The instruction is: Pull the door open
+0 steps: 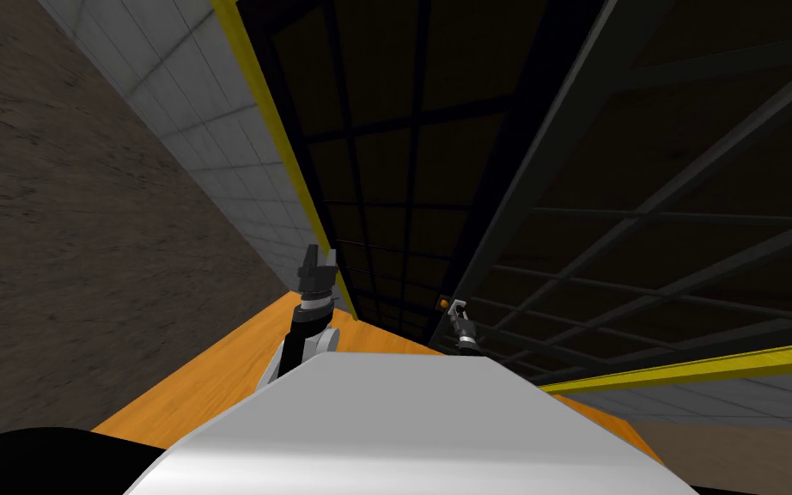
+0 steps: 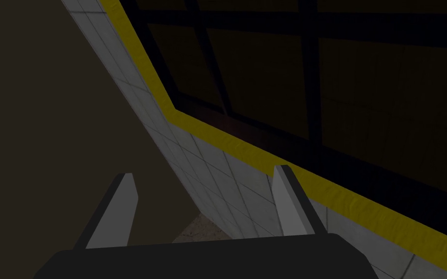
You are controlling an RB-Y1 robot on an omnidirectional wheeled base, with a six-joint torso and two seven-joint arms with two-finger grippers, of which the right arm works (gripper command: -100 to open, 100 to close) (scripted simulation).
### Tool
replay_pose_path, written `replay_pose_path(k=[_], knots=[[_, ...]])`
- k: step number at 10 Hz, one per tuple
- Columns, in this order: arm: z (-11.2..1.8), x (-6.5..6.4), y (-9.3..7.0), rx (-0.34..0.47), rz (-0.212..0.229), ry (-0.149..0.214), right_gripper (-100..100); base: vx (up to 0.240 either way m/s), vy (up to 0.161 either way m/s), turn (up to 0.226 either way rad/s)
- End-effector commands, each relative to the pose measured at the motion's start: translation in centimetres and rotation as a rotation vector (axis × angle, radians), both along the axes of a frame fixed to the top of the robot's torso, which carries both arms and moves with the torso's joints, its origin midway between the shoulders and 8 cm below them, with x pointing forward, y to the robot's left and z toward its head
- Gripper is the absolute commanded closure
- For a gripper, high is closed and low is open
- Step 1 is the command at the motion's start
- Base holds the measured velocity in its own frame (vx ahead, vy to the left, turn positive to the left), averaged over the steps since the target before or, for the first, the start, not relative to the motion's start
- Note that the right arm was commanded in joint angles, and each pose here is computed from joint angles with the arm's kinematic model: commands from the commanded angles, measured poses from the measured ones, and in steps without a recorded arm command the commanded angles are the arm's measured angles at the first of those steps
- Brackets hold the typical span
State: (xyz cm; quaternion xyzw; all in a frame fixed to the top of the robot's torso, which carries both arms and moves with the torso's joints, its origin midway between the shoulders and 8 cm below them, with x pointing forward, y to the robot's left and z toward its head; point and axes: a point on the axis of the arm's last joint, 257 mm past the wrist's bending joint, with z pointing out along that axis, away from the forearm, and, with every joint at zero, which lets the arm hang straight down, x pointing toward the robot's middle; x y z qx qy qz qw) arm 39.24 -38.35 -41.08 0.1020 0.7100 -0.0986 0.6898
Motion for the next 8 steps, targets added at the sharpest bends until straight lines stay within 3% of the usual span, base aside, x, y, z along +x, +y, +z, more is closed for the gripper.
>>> replay_pose_path(k=[1, 2, 3, 6, 7, 8], knots=[[0.2, -0.1, -0.6, -0.007, -0.008, -0.004, 100, -0.005, -0.001, 0.003], [0.2, -0.1, -0.6, -0.007, -0.008, -0.004, 100, 0.0, 0.0, 0.0], [-1.1, -1.4, -0.8, 0.017, -0.015, 0.025, 100, -0.099, 0.037, -0.037], [-2.3, -3.1, -1.9, 0.038, -0.034, 0.053, 100, -0.163, 0.048, -0.085], [-2.3, -3.3, -1.7, 0.026, -0.032, 0.059, -100, -0.201, 0.019, -0.088], [-2.5, -3.9, -2.3, 0.019, -0.037, 0.069, -100, -0.182, 0.025, -0.038]])
